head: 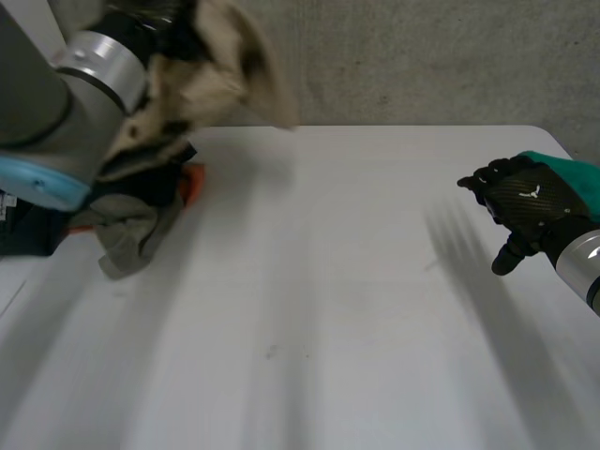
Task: Fold the laundry.
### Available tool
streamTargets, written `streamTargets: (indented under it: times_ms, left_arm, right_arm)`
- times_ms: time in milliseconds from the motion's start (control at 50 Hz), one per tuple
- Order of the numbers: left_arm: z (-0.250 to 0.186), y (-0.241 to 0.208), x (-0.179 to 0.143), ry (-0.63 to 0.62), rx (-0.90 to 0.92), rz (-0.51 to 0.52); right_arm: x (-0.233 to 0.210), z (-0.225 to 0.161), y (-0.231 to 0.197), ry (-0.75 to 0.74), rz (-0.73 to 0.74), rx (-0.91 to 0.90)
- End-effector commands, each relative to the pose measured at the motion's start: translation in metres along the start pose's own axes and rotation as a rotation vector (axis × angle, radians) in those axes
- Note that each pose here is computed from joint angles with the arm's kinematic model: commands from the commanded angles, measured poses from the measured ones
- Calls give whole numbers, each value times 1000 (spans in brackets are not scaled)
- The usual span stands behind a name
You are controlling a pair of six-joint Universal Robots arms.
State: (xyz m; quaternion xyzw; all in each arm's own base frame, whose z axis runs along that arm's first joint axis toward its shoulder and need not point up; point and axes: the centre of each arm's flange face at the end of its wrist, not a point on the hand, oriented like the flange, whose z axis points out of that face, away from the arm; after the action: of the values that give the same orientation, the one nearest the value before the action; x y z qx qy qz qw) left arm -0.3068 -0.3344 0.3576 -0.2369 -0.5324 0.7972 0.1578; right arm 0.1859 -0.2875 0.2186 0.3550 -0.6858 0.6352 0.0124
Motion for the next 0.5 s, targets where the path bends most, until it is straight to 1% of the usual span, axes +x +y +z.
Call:
streamTargets:
  times_ms: [20, 40, 100, 120, 180, 240, 320, 340, 380, 400, 420, 500]
  left_arm:
    - [-37, 42, 98, 172, -197, -97]
    - [-46, 64, 118, 189, -271, -103]
    - [-58, 93, 145, 211, -366, -102]
    - [-66, 107, 160, 228, -419, -98]
    - [-79, 123, 176, 262, -506, -93]
    - [-84, 122, 176, 267, -532, -91]
    - [-70, 85, 154, 222, -446, -96]
    - [-62, 74, 136, 181, -416, -91]
    - [-54, 67, 114, 134, -393, -84]
    - [-47, 63, 94, 91, -370, -77]
    - [-43, 61, 84, 72, -360, -73]
    - [-31, 66, 46, 31, -345, -58]
  right_arm:
    - [5, -4, -7, 34, 60, 12]
    - [5, -4, -7, 37, 69, 12]
    - [7, -4, -6, 57, 90, 2]
    - [7, -4, -5, 60, 93, 1]
    - [8, -4, -3, 70, 101, -13]
    - [6, -5, -2, 66, 103, -19]
    - [2, -6, -3, 51, 103, -16]
    - [1, -6, -3, 48, 103, -15]
    - [1, -6, -2, 48, 103, -18]
    - [1, -6, -2, 46, 101, -19]
    - [-1, -6, -3, 40, 100, -19]
    - [-18, -13, -6, -9, 105, -21]
